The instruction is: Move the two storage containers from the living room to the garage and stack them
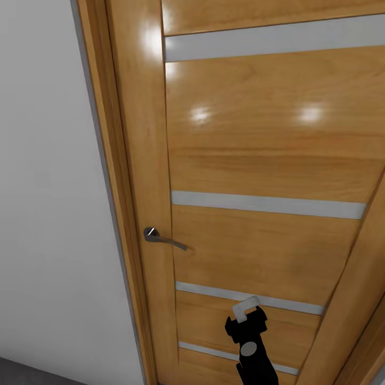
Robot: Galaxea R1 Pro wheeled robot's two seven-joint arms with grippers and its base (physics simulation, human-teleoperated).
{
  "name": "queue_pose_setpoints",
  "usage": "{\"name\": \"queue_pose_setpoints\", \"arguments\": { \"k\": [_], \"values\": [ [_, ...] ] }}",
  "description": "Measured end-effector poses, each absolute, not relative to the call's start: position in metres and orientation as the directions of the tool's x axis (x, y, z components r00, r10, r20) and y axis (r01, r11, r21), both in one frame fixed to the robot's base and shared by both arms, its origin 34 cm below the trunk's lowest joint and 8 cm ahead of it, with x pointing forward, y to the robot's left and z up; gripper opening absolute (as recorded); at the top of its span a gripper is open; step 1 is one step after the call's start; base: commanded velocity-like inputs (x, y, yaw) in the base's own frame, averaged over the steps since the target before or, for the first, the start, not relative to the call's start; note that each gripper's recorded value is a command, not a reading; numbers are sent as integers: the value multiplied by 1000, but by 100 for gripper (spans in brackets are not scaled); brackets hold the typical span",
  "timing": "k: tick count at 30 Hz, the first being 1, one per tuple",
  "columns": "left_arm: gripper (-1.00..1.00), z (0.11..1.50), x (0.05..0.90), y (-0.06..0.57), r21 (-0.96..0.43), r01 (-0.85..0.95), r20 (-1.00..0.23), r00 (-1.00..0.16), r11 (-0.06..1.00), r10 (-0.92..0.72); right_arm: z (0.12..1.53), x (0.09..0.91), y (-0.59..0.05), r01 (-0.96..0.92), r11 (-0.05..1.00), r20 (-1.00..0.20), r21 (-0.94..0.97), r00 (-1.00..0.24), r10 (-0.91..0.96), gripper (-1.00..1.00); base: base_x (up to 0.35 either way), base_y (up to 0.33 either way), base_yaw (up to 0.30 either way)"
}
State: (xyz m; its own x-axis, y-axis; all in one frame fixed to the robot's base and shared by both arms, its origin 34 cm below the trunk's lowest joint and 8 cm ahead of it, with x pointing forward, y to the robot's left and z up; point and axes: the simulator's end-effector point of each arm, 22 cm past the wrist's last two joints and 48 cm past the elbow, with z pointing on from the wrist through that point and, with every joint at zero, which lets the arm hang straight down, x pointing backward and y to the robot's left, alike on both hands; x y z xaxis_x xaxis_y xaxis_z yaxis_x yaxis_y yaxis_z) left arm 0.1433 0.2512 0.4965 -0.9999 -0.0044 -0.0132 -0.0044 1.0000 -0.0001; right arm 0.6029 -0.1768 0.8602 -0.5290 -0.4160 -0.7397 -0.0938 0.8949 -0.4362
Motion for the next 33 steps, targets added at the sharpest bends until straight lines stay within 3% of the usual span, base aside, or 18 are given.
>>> {"name": "queue_pose_setpoints", "arguments": {
  "k": [8,18,33],
  "values": [
    [100,496,143,251,0,-4,-13,-1000,1000,-4,860,603,-177,-94,894,-739,-438,-529,-417,100,34,1,0],
    [100,497,143,251,0,-4,-14,-1000,1000,-4,860,603,-178,-93,894,-739,-438,-529,-417,100,225,0,0],
    [100,496,143,251,0,-4,-13,-1000,1000,-4,861,603,-178,-92,900,-745,-427,-529,-407,100,18,0,0]
  ]
}}
